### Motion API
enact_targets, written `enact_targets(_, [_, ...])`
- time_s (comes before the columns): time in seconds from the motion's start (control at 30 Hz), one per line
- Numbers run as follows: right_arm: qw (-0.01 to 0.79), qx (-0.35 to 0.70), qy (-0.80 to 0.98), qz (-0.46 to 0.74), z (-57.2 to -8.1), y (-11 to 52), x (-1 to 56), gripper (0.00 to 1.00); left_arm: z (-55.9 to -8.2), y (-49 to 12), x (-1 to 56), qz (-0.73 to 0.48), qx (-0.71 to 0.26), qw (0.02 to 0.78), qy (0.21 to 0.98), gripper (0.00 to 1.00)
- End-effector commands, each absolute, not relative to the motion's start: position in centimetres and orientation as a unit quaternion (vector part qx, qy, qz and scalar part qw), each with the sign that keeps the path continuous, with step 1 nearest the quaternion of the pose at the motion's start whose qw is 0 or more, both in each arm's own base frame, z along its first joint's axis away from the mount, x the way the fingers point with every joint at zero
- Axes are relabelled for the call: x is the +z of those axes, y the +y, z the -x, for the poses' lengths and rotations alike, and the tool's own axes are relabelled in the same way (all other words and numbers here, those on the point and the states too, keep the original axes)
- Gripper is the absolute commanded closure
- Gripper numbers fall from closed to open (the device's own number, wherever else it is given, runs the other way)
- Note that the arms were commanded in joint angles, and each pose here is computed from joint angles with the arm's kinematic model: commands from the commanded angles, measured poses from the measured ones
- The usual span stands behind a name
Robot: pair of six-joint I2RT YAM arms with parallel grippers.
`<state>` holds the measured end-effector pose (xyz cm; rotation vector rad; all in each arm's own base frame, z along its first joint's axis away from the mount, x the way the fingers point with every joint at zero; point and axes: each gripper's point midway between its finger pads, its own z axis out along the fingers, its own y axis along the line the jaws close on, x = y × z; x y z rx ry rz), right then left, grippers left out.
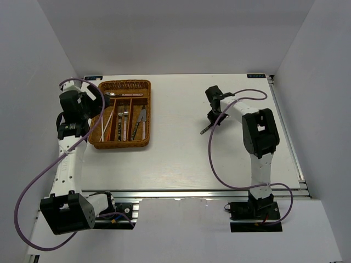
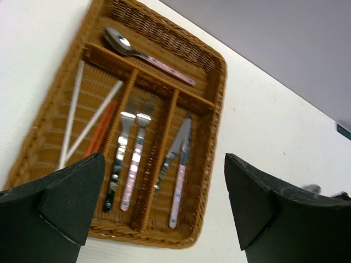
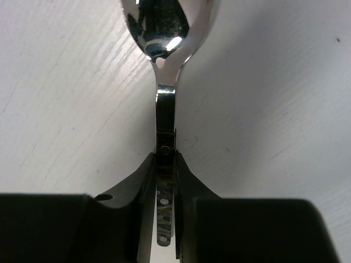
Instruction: Sort the eating utensils into containers
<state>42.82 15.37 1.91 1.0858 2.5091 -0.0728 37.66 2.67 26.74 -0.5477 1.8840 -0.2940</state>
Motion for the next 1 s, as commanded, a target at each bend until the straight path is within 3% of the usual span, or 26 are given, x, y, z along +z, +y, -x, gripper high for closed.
enact_targets(0.0, [0.210, 0.012, 0.920, -0.330, -41.3, 16.5, 0.9, 1.00, -37.2, -0.4, 28.3, 0.196, -0.183, 0.560, 0.784, 0.02])
enact_targets(0.1, [0.318, 0.102, 0.930, -0.154, -42.2, 21.1, 6.0, 1.00, -37.1, -6.0, 27.5, 0.148, -0.265, 0.528, 0.793, 0.02])
enact_targets(0.13, [0.354, 0.136, 0.924, -0.042, -42.0, 22.6, 8.9, 1.00, -37.0, -7.6, 27.4, 0.134, -0.285, 0.520, 0.794, 0.02])
enact_targets(0.17, [0.335, 0.237, 0.910, 0.056, -39.8, 26.5, 10.3, 1.00, -36.9, -9.8, 27.5, 0.111, -0.304, 0.516, 0.793, 0.02])
enact_targets(0.27, [0.346, 0.329, 0.849, 0.226, -35.1, 30.4, 14.2, 1.00, -36.4, -15.3, 26.3, 0.073, -0.351, 0.483, 0.799, 0.02])
enact_targets(0.4, [0.310, 0.327, 0.830, 0.329, -29.7, 32.7, 16.9, 1.00, -35.9, -20.2, 24.8, 0.050, -0.363, 0.463, 0.807, 0.02])
enact_targets(0.57, [0.313, 0.335, 0.811, 0.365, -26.6, 34.8, 19.7, 1.00, -36.3, -21.8, 23.5, 0.054, -0.344, 0.458, 0.818, 0.02])
enact_targets(0.63, [0.321, 0.330, 0.805, 0.374, -25.7, 35.5, 20.6, 1.00, -36.4, -22.1, 23.4, 0.054, -0.348, 0.459, 0.816, 0.06])
enact_targets(0.73, [0.338, 0.328, 0.799, 0.374, -25.0, 36.1, 21.9, 1.00, -36.4, -22.5, 22.7, 0.051, -0.343, 0.451, 0.823, 0.35])
enact_targets(0.77, [0.341, 0.326, 0.798, 0.375, -25.0, 36.2, 22.1, 1.00, -36.3, -22.6, 22.5, 0.050, -0.341, 0.448, 0.825, 0.57])
enact_targets(0.83, [0.352, 0.310, 0.806, 0.362, -25.6, 36.0, 22.2, 1.00, -36.2, -22.6, 22.0, 0.050, -0.338, 0.442, 0.830, 0.80])
enact_targets(0.87, [0.356, 0.304, 0.809, 0.357, -25.9, 35.8, 22.4, 1.00, -36.2, -22.6, 22.0, 0.049, -0.338, 0.441, 0.830, 0.96])
enact_targets(0.97, [0.363, 0.283, 0.819, 0.343, -26.9, 35.5, 21.9, 1.00, -36.1, -22.4, 22.2, 0.053, -0.336, 0.449, 0.826, 1.00])
